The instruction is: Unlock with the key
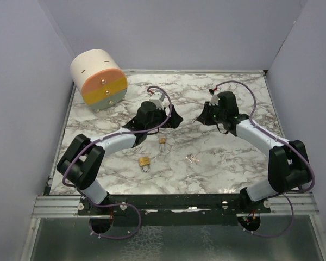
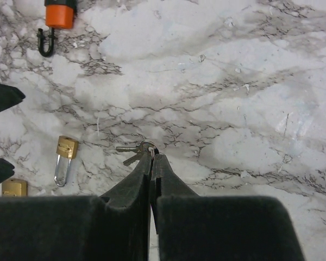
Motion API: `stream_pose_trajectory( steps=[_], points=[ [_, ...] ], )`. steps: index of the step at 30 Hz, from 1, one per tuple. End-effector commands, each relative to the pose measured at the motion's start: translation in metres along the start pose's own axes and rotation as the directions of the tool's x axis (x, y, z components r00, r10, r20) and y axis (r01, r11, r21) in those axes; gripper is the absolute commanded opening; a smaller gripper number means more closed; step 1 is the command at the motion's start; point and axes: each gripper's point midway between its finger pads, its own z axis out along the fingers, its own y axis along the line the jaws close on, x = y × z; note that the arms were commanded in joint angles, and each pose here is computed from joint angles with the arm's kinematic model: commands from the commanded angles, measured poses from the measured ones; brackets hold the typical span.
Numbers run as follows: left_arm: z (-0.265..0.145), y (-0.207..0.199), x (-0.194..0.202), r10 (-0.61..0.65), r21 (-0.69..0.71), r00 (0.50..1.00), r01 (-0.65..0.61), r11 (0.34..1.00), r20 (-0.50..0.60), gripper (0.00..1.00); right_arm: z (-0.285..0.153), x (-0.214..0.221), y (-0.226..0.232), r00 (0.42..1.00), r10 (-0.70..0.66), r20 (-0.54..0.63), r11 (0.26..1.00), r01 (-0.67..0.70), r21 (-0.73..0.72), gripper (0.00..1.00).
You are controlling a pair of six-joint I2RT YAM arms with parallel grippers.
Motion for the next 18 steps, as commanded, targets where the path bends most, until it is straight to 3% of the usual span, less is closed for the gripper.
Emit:
stream_pose_trajectory(
  steps=[1, 18],
  points=[
    [0.018, -0.028, -0.011, -0.052, 0.145, 0.999, 0.050, 0.988, 0.011, 0.82, -0.013, -0.033, 0.025, 0.993, -0.049, 0.110, 0.992, 0.061, -0.107, 0.01],
    [0.034, -0.048, -0.014, -0.136, 0.307, 0.990, 0.117, 0.945, 0.041, 0.61, -0.016, -0.039, 0.044, 0.992, -0.054, 0.116, 0.976, 0.077, -0.204, 0.01]
  ],
)
